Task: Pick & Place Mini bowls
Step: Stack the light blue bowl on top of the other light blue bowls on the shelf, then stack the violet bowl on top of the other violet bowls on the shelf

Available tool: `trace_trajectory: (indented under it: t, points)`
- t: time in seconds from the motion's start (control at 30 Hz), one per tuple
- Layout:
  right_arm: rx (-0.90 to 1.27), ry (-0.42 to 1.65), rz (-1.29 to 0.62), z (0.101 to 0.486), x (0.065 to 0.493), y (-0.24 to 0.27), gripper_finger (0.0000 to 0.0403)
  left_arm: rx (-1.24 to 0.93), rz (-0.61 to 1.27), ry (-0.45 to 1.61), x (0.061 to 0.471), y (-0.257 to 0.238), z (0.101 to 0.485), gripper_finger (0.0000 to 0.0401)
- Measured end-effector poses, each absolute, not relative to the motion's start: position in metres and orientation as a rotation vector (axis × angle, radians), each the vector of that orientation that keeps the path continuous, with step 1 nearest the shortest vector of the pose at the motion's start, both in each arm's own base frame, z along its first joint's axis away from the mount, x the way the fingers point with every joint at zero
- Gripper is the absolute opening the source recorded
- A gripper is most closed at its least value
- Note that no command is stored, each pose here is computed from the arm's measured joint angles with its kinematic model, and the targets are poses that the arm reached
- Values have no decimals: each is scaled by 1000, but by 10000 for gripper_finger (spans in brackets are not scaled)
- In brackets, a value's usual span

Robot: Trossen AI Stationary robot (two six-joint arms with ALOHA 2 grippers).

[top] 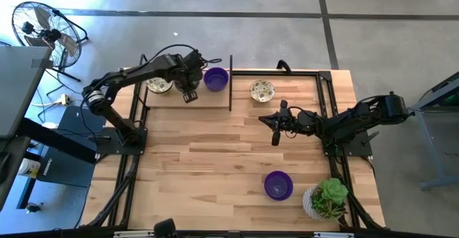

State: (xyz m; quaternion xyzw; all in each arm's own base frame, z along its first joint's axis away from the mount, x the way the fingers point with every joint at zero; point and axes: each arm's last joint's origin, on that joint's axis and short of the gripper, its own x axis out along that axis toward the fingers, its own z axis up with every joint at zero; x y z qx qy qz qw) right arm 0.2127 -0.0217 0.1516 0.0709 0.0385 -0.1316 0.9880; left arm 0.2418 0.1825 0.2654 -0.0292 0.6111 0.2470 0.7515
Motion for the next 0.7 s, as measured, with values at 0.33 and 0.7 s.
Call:
trace_trajectory:
  t: [0.33, 0.7]
  points:
    - [142, 80, -265, 151, 213, -22, 1, -67, 523, 1324, 228, 172, 283, 92]
    - [142, 81, -265, 151, 213, -22, 2, -63, 514, 1319, 225, 169, 287, 80]
